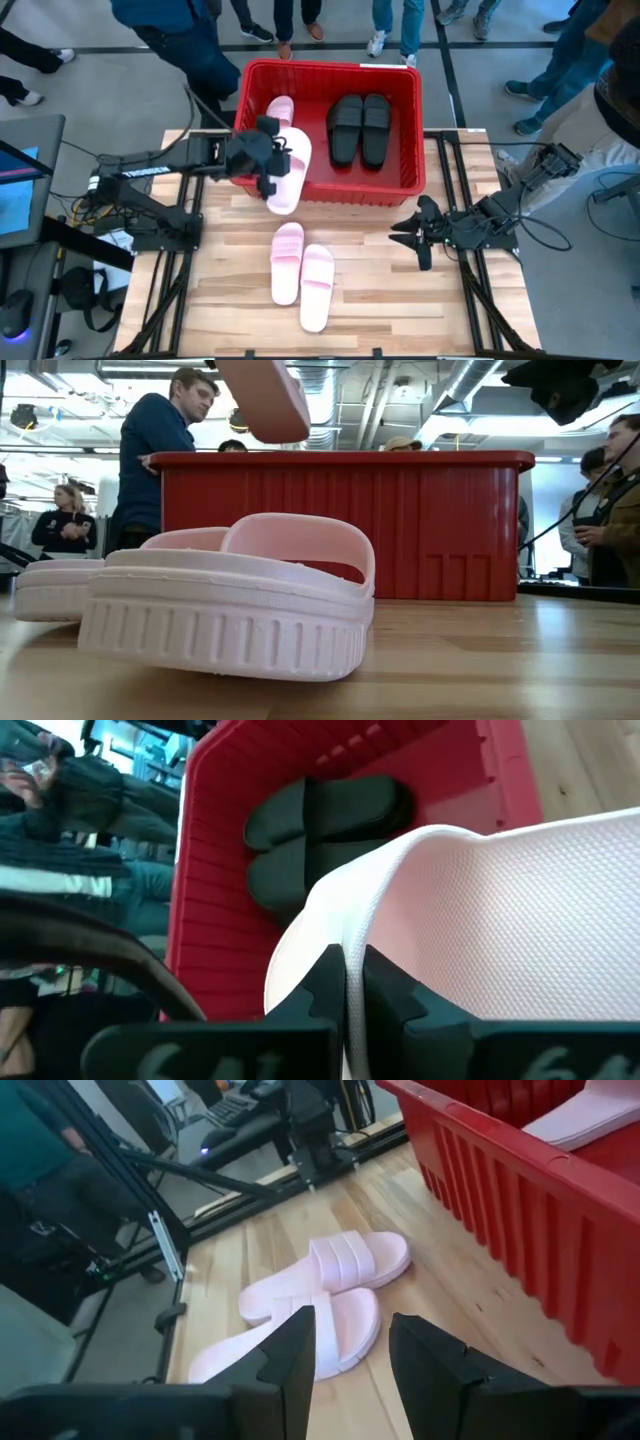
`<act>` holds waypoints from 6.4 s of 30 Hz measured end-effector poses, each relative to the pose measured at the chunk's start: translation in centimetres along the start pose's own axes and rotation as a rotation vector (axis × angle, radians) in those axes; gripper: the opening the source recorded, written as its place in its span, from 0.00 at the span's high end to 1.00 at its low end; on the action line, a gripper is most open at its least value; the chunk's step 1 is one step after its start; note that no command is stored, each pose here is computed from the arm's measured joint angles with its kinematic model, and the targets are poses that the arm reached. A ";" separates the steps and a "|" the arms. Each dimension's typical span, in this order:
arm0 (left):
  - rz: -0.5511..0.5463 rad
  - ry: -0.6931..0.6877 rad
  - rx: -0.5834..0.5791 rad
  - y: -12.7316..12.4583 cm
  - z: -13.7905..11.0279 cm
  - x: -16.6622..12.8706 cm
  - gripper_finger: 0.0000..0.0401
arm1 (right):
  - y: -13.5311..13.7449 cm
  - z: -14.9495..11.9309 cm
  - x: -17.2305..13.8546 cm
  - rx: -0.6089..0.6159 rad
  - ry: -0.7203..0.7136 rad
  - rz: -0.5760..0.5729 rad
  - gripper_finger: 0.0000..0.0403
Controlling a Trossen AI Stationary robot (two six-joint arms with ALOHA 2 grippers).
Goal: Pick and place slides into bin
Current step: Put the pink slide into the red container
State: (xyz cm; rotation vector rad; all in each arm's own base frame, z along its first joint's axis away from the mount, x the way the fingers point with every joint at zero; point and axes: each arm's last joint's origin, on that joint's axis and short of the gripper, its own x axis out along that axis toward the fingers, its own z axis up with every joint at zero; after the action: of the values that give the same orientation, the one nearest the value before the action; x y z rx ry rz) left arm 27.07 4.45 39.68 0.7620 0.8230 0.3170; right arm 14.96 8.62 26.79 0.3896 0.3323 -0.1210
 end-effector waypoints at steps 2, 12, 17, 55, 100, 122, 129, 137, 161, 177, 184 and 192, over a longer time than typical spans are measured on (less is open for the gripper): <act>-0.015 -0.011 0.005 0.9 -0.7 0.6 1.00 | 0.0 0.1 0.0 0.009 -0.007 0.001 0.71; -0.048 -0.043 0.005 4.5 -3.6 4.7 1.00 | 0.2 0.7 0.1 0.060 -0.058 0.017 0.71; -0.084 -0.053 0.004 5.2 -4.7 8.0 1.00 | 0.2 0.7 0.1 0.101 -0.057 0.020 0.71; -0.083 0.048 -0.133 8.9 -12.4 24.0 1.00 | -0.4 1.1 0.4 0.240 -0.086 -0.026 0.71; -0.163 0.126 -0.220 10.1 -17.4 27.6 1.00 | -0.3 0.7 0.3 0.247 -0.062 -0.029 0.71; -0.182 0.138 -0.119 9.2 -17.6 29.2 1.00 | -0.2 0.7 0.3 0.280 -0.063 -0.017 0.71; -0.170 0.122 -0.119 9.2 -17.5 29.4 1.00 | -0.2 0.7 0.3 0.276 -0.059 -0.021 0.71; -0.186 0.116 -0.138 9.2 -17.8 29.3 1.00 | -0.2 0.7 0.3 0.281 -0.063 -0.018 0.71; -0.193 0.136 -0.163 9.1 -17.8 29.3 0.84 | -0.2 0.8 0.3 0.279 -0.068 -0.014 0.71; -0.234 0.169 -0.202 8.6 -18.0 29.2 0.83 | -0.2 0.8 0.3 0.278 -0.068 -0.014 0.71; -0.234 0.168 -0.202 8.6 -18.0 29.2 0.83 | -0.2 0.8 0.3 0.278 -0.068 -0.014 0.71; -0.255 0.166 -0.230 8.5 -18.1 29.1 0.83 | -0.2 0.8 0.3 0.278 -0.067 -0.014 0.71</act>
State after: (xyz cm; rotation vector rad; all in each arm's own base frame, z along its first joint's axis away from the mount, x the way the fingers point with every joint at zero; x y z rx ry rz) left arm 32.64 34.58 22.10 0.4144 1.0093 0.2431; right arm 15.41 8.15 27.32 0.6564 0.2520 -0.1945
